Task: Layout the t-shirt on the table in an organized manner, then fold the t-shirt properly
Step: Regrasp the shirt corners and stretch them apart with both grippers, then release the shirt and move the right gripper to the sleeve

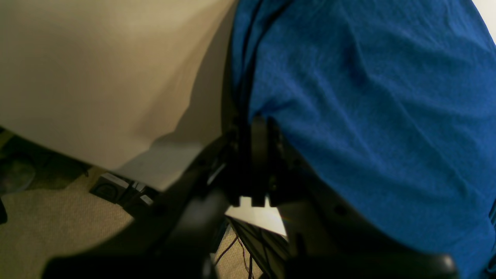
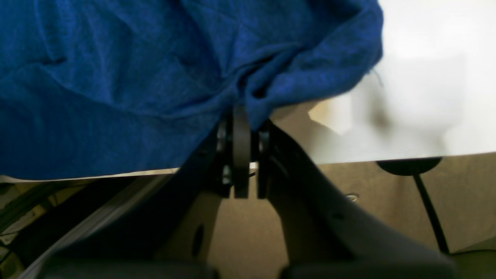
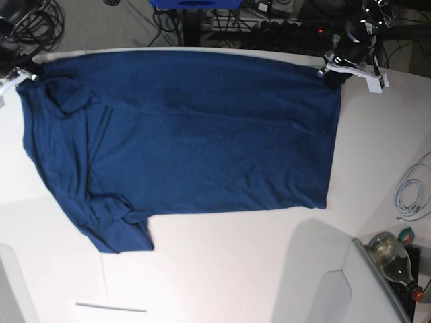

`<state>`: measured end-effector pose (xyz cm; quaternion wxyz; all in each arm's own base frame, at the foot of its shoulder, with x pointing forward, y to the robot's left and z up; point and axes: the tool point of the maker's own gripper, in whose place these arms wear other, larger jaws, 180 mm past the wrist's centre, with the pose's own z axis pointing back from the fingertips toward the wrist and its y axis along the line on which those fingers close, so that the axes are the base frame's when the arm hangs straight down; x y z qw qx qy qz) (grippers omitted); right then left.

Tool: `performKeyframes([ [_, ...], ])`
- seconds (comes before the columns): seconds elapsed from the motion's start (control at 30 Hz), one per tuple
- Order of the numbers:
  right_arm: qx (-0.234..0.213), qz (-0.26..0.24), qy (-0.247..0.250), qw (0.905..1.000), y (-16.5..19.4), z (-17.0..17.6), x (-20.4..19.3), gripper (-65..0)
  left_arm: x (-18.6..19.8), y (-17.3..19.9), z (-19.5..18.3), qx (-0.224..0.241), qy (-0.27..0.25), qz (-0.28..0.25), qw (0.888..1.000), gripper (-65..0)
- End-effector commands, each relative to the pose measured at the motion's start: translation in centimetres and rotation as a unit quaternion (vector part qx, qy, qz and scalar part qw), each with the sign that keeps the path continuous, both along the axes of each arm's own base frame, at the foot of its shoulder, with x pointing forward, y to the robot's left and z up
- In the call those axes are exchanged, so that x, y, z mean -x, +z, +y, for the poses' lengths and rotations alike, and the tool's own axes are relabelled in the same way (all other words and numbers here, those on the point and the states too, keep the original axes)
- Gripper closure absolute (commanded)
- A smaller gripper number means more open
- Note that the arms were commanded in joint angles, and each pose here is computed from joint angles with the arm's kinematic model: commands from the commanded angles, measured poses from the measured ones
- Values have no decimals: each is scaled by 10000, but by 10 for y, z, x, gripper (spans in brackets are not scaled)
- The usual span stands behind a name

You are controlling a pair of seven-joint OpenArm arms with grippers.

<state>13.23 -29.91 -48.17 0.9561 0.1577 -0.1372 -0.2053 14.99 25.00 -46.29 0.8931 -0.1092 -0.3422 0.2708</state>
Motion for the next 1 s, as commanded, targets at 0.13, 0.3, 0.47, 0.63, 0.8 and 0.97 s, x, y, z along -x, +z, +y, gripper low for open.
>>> performKeyframes([
  [0.13, 172, -137, -16, 9998, 8, -13, -4, -24, -3, 8, 6, -80, 28, -160, 9998, 0],
  [0.3, 198, -164, -25, 9997, 10, -14, -5, -260, -3, 9, 8, -111, 97, -141, 9998, 0],
  [0.47, 275, -405, -101, 9988, 14, -18, -16, -356, -6, 14, 13, -184, 188, -169, 9995, -169],
  [0.63, 791, -844, -68, 9933, 40, -35, -32, -360, -6, 34, 43, -483, 523, -381, 9967, -411],
  [0.8, 1270, -1443, 17, 9813, 73, -47, -64, -360, -9, 61, 66, -837, 697, -637, 9920, -428],
  [0.97, 1406, -2227, 1059, 9589, 105, -31, -159, -360, -28, 89, 68, -1052, 590, -1006, 9876, -425],
])
